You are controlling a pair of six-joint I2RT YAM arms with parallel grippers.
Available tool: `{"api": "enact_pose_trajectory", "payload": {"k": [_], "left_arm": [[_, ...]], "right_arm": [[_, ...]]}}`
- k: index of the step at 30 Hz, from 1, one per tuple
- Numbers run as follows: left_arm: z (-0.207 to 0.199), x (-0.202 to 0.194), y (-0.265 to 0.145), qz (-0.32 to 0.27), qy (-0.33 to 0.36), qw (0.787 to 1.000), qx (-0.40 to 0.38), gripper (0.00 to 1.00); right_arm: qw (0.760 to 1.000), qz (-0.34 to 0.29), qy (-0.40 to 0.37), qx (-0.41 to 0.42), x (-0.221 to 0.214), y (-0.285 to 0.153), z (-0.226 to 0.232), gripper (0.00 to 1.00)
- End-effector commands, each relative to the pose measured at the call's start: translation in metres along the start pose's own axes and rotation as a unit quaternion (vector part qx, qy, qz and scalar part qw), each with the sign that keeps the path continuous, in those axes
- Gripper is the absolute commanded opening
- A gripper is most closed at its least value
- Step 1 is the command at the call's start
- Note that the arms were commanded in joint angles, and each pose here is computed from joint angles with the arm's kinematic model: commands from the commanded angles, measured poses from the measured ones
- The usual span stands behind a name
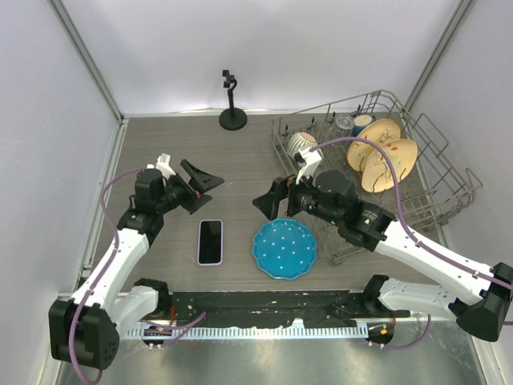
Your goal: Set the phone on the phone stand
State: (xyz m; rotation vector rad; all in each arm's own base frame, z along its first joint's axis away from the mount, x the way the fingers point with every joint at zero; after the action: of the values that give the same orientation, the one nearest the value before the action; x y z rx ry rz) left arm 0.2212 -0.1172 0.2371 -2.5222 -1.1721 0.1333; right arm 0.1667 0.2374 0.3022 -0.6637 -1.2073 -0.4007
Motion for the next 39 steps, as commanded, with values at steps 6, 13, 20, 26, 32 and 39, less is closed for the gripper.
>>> {"api": "enact_pose_trajectory", "payload": {"k": [6, 13, 20, 26, 32, 39], "left_arm": [[-0.048, 0.045, 0.057, -0.046, -0.045, 0.993, -0.095, 0.98], [-0.06, 0.081, 0.113, -0.056, -0.06, 0.99, -0.118, 0.94], [-0.08, 0.124, 0.169, -0.047, -0.097, 0.981, -0.161, 0.96], [-0.087, 0.165, 0.212, -0.074, -0.126, 0.955, -0.258, 1.0], [-0.097, 0.205, 0.242, -0.144, -0.066, 0.957, -0.242, 1.0], [-0.087, 0.246, 0.279, -0.144, -0.06, 0.96, -0.234, 0.95]], "right_arm": [[0.996, -0.059, -0.05, -0.05, 0.021, -0.029, -0.011, 0.99], [0.987, -0.056, -0.065, -0.136, 0.027, -0.05, -0.028, 0.99], [0.967, -0.028, -0.09, -0.238, 0.022, -0.062, -0.051, 0.99], [0.958, -0.044, -0.075, -0.274, 0.029, -0.079, -0.072, 0.99], [0.95, -0.043, -0.075, -0.301, 0.031, -0.095, -0.082, 0.99], [0.939, -0.038, -0.084, -0.331, 0.026, -0.101, -0.089, 0.99]]}}
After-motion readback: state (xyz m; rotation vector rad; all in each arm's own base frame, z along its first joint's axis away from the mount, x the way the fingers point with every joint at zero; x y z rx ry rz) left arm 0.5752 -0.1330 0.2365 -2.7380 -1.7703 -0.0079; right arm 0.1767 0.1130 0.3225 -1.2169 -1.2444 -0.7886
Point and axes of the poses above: each gripper's point midway between its finger pads, its own y axis out along the fingers, its own z axis along the line the jaws close on, x = y × z, the point moved 8 cm from there along -y, back along the fingers, and after that the axes turned 15 degrees about -y, right-handed, at the moved point
